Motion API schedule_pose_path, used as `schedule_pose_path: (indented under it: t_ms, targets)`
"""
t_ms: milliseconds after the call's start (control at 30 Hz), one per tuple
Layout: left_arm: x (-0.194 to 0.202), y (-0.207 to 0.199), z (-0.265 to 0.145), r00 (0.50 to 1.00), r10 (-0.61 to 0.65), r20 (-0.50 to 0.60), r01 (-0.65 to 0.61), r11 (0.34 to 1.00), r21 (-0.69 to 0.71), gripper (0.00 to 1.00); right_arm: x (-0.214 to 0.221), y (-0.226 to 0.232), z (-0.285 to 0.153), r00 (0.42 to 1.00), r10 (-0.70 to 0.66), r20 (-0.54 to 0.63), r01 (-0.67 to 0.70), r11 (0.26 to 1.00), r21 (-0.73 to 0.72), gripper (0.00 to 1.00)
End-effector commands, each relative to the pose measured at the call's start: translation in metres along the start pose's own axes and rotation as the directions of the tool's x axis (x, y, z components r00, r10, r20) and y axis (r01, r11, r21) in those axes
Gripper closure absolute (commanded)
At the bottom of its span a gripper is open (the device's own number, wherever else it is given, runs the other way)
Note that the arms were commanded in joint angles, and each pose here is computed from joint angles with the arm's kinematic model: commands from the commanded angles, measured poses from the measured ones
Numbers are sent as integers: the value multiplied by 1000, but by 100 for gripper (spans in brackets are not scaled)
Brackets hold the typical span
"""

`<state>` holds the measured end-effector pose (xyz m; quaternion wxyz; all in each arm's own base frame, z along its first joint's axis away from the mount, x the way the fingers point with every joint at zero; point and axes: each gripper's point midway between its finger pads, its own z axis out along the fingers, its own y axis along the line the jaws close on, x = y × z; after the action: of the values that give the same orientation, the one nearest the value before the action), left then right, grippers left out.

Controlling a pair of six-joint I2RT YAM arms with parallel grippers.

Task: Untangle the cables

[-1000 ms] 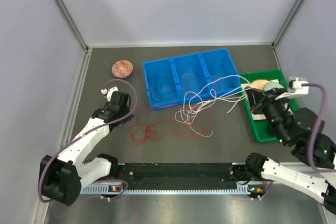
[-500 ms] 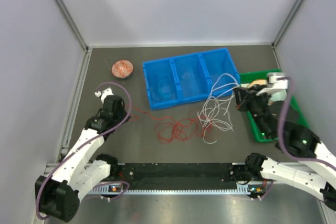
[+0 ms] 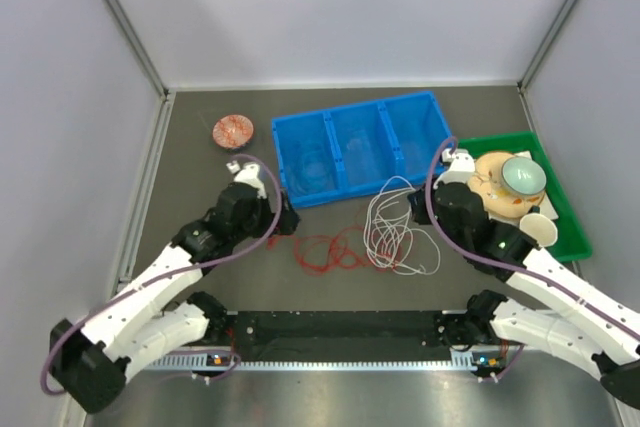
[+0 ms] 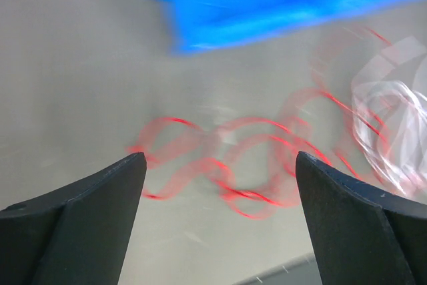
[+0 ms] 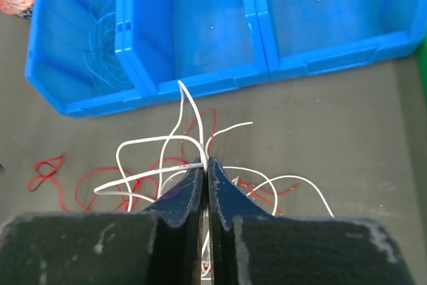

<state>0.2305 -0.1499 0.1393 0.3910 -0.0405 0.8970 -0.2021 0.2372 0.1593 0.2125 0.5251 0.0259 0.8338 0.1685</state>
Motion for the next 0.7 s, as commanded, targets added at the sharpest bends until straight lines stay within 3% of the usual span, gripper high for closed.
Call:
schedule_pose_path:
  t_ms: [0,67,200,400,667]
  targets:
    - [5,-87,-2,985,174,10,-169,942,290,1,-23,16,-2,993,108,48,-104,990,-92,100]
    - [29,-120,3,968,250,-33,-215,887,409,1,-26,15,-3,992,120,47,-114,988,-103,100]
    - [57,-152,11,944,331,0,-284,811,512,1,-30,8,-1,990,137,45,-132,986,-97,100]
    - [76,-169,4,943,311,120,-307,671,675,3,-35,6,-2,991,125,48,-120,988,-101,100]
    - [98,-186,19,901,396,177,-406,625,667,4,-38,8,-1,991,124,48,-118,987,-106,100]
